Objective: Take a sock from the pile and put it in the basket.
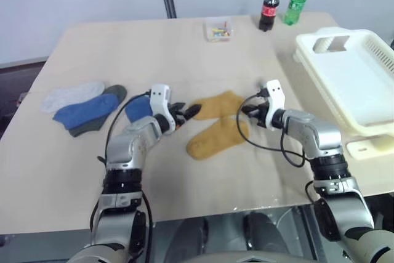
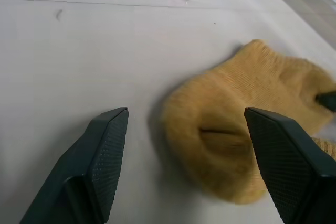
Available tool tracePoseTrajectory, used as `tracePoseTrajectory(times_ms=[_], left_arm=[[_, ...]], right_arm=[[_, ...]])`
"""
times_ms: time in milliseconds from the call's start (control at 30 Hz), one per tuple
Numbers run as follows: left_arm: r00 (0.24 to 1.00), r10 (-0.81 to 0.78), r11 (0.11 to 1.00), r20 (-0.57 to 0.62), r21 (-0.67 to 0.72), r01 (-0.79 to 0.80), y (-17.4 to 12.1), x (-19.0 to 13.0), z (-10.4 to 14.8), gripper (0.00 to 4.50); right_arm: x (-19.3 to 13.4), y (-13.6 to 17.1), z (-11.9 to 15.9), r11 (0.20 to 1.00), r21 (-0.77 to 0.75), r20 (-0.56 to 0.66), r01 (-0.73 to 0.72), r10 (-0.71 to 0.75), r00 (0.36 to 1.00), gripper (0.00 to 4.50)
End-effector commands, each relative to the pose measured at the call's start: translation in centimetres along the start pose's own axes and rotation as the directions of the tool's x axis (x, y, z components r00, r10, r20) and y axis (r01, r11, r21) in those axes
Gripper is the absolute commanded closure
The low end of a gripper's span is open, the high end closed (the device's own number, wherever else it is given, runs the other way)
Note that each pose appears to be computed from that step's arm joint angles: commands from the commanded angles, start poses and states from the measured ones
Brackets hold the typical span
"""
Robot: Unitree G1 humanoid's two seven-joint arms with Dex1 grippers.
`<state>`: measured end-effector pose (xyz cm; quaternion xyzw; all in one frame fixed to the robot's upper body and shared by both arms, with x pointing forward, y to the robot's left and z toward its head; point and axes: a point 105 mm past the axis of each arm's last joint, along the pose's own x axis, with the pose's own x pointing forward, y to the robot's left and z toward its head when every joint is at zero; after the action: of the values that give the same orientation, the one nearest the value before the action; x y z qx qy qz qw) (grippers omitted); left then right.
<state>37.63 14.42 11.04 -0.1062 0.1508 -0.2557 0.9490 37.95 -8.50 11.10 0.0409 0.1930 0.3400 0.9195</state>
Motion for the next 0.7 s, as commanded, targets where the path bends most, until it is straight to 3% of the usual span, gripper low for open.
tracePoseTrajectory(times_ms=[33,233,433,700], left_arm=[[0.998,0.001,1.0,-0.068,-0.026,-0.003,-0.1,0.1,-2.1,1.52],[0.997,0.004,1.0,-0.071,-0.016,-0.006,0.0,0.1,-2.2,4.34],[1.0,-0.023,0.999,-0.004,-0.033,0.023,-0.9,-1.1,-0.8,4.43],[0.993,-0.117,0.992,-0.006,-0.057,0.116,-4.8,-7.9,-0.4,4.43]], right_arm=[[0.1,0.6,0.5,0.999,-0.034,0.031,-0.018,0.019,0.999,4.5],[0.2,0.9,0.7,0.998,-0.06,0.039,-0.023,0.025,0.999,4.5],[-0.4,1.7,2.0,0.993,-0.111,0.084,-0.035,0.045,0.995,4.5],[-5.0,6.2,3.2,0.971,-0.175,0.1,-0.161,0.18,0.979,4.5]])
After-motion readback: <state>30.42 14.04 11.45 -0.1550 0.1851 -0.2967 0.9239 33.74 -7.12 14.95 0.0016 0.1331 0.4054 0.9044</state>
